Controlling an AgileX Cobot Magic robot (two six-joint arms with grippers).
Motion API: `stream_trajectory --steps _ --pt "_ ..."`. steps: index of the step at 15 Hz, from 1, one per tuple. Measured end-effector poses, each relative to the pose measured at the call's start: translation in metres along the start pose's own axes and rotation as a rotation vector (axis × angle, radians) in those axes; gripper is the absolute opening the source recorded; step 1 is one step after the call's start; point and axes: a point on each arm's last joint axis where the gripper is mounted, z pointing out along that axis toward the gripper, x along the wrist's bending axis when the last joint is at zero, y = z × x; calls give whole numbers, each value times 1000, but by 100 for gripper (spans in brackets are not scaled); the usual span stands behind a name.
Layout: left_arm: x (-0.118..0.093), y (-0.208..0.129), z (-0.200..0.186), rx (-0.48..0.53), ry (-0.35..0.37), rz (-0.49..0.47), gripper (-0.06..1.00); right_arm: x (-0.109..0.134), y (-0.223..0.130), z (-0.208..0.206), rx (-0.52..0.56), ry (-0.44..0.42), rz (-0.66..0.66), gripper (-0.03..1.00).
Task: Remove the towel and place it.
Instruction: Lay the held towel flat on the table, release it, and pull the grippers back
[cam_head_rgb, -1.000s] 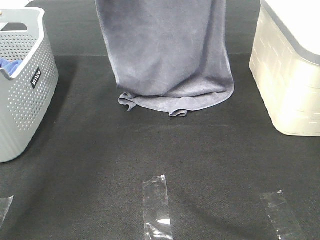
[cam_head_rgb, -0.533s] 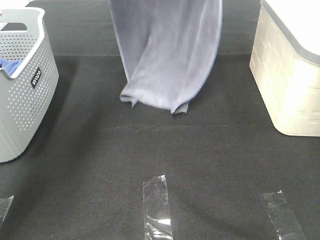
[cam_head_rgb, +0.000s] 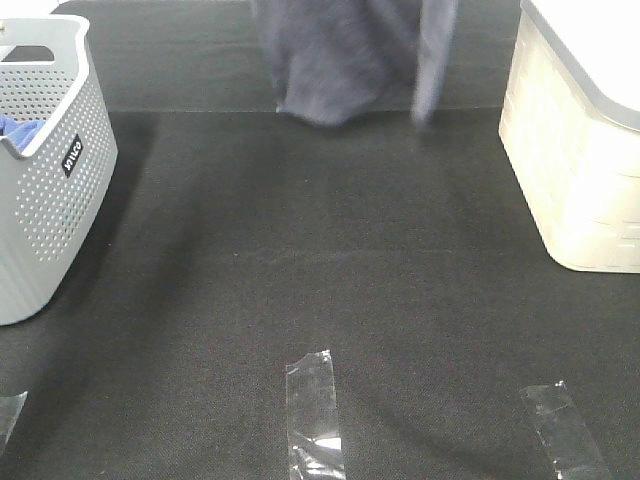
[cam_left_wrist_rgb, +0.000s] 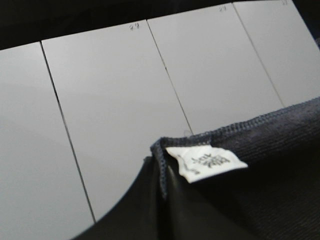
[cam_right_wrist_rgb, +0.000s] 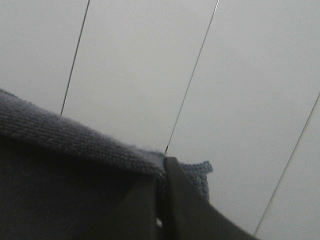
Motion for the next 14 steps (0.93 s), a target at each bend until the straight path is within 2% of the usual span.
stream_trajectory --steps 2,4,6,8,11,12,14 --pt "-6 -23 -1 190 55 -98 0 12 -25 4 184 47 15 0" --pt "-14 -49 -8 458 104 -224 0 23 -49 5 354 91 26 0" --pt "-24 -69 -22 730 77 -298 0 31 -69 2 511 130 35 0" --pt "-33 -82 -37 961 -12 -320 0 35 -83 -7 680 169 53 0" --pt "-42 -90 -56 1190 -133 -359 0 38 -97 -21 891 234 97 0" --pt "-43 -92 -60 1235 -149 -358 0 39 -99 -25 948 252 103 0" --pt "-45 -93 -61 1255 -157 -377 0 40 -101 -27 977 263 107 0"
